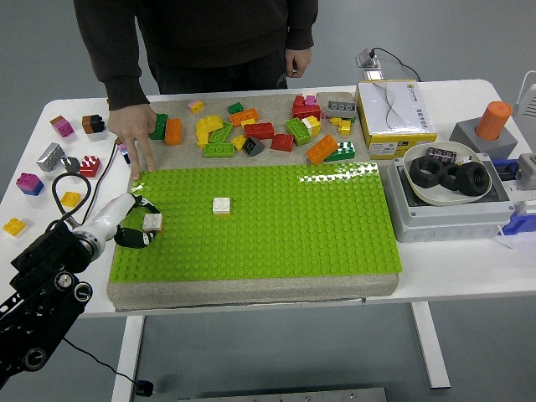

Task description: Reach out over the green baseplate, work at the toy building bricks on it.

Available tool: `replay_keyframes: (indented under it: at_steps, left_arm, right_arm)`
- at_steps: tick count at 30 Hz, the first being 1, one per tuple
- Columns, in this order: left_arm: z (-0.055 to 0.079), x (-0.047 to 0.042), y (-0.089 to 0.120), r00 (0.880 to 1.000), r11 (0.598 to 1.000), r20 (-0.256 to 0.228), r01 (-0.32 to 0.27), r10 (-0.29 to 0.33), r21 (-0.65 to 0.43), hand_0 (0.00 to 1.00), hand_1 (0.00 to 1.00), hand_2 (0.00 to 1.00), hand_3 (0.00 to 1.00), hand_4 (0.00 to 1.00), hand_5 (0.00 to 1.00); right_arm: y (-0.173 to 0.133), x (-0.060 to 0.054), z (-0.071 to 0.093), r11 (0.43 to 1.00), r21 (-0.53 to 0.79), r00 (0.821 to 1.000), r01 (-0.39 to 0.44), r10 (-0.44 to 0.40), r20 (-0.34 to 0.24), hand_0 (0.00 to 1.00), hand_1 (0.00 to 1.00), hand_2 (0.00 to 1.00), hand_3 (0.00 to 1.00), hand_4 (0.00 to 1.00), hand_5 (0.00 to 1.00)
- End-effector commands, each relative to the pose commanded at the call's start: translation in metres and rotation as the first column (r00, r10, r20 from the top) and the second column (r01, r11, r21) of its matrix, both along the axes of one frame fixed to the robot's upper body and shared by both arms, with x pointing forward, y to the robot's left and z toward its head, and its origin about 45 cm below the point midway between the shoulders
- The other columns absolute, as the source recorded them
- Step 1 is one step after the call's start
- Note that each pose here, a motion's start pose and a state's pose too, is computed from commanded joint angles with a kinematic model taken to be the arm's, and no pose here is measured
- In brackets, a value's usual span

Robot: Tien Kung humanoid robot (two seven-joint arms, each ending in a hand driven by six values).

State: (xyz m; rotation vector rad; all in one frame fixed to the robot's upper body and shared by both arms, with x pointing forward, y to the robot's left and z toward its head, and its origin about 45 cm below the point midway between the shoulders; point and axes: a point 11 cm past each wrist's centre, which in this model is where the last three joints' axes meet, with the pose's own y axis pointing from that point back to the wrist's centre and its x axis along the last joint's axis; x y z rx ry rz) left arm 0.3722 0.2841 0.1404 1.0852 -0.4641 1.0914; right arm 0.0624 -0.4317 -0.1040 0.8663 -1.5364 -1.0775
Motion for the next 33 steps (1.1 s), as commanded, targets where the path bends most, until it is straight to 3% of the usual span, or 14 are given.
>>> replay_keyframes:
  at_steps: [26,30,33]
  left_arm:
    - [-0.008,-0.0018,0.005,1.000,1.000,-0.014,-0.016,0.016,0.013,0.987,0.886,0.843,0.454,0.798,0.002]
    - [0.008,0.0024,0.006,1.000,0.999,0.009,-0.005,0.004,0.033,0.987,0.886,0.843,0.454,0.798,0.002]
    - [0.040,0.0106,0.016,0.998,0.999,0.068,-0.013,0.010,0.038,0.986,0.886,0.843,0.458,0.789,0.002]
  right_arm:
    - [-0.003,0.003,0.002,0.999,-0.015,0.999,-0.031,0.031,-0.010,0.579,0.595,0.631,0.640,0.622,0.807]
    - [-0.003,0.004,0.002,0.999,-0.019,0.999,-0.034,0.033,-0.007,0.579,0.595,0.631,0.640,0.622,0.807]
    - [-0.004,0.004,0.002,0.999,-0.021,0.999,-0.032,0.032,-0.006,0.579,0.594,0.630,0.640,0.621,0.810]
